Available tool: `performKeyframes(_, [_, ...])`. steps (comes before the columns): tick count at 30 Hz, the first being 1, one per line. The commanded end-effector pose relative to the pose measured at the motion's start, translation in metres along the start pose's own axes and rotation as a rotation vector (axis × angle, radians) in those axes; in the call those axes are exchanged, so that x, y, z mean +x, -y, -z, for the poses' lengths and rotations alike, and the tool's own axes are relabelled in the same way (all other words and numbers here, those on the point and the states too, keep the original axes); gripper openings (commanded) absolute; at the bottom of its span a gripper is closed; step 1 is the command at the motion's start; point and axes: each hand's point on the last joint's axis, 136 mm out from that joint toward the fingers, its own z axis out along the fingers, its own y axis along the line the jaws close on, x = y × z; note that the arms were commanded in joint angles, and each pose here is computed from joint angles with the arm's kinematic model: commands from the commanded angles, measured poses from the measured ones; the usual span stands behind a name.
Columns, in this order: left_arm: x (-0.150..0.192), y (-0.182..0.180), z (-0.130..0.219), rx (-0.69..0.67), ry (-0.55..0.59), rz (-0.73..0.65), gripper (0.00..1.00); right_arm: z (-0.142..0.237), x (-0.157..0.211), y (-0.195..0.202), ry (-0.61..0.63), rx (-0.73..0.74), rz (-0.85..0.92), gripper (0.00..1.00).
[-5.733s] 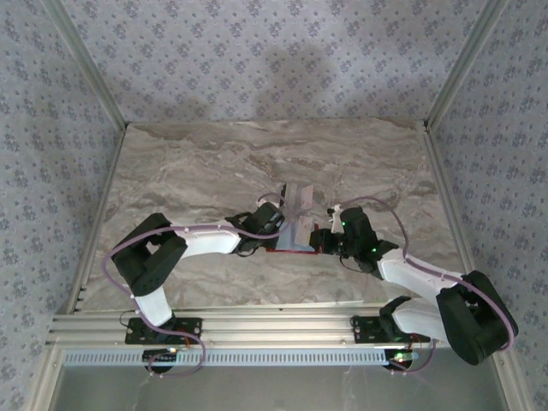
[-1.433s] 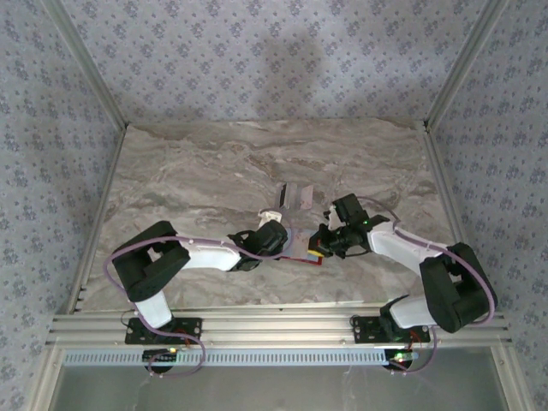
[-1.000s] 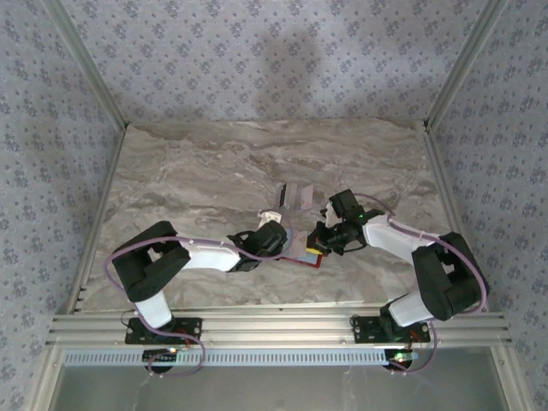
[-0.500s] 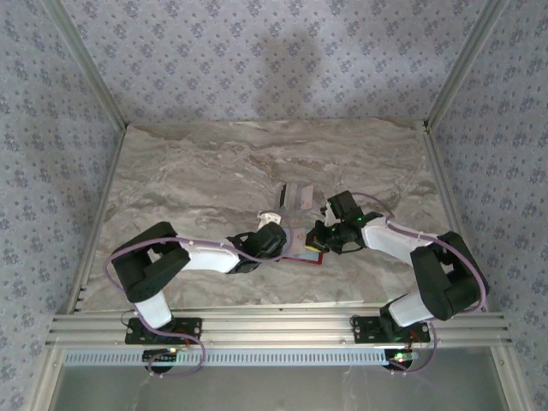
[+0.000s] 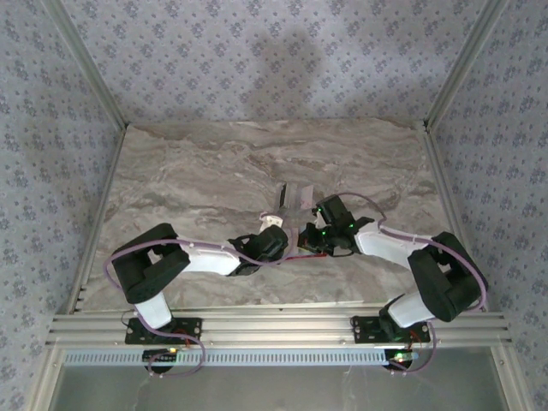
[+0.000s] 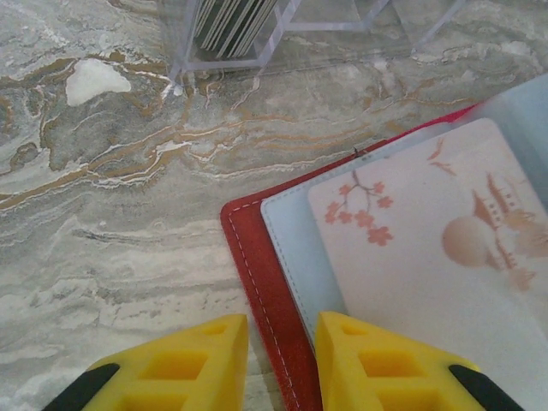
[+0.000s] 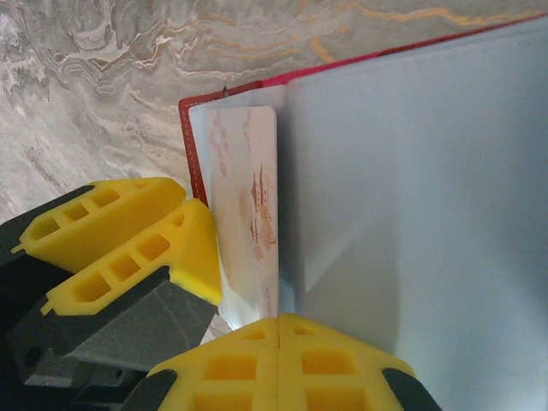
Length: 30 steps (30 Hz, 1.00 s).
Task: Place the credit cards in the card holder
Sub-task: Insert the credit card into the card slot.
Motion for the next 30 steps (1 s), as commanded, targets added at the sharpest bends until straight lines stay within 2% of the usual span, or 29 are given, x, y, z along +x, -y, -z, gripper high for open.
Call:
performKeyframes(1, [0.047, -0.009, -0.002, -0.033, -0.173, -0.07, 0.28, -0.009, -0.005, -0.009, 0.02, -0.015, 0.024, 0.0])
performKeyframes(8, [0.038, -0.015, 0.008, 0.032, -0.173, -0.003, 0.35, -0.005, -0.001, 0.003, 0.018, 0.018, 0.037, 0.0])
performKeyframes(13, [0.036, -0.016, 0.015, 0.113, -0.173, 0.059, 0.36, -0.006, 0.004, 0.008, -0.001, 0.025, 0.045, 0.0])
performKeyframes(21, [0.031, -0.017, 0.022, 0.196, -0.15, 0.145, 0.25, -0.008, 0.006, 0.012, -0.003, 0.03, 0.052, 0.0])
performKeyframes(30, [0.031, -0.023, 0.036, 0.215, -0.136, 0.153, 0.26, -0.01, 0.007, 0.005, -0.01, 0.01, 0.079, 0.0])
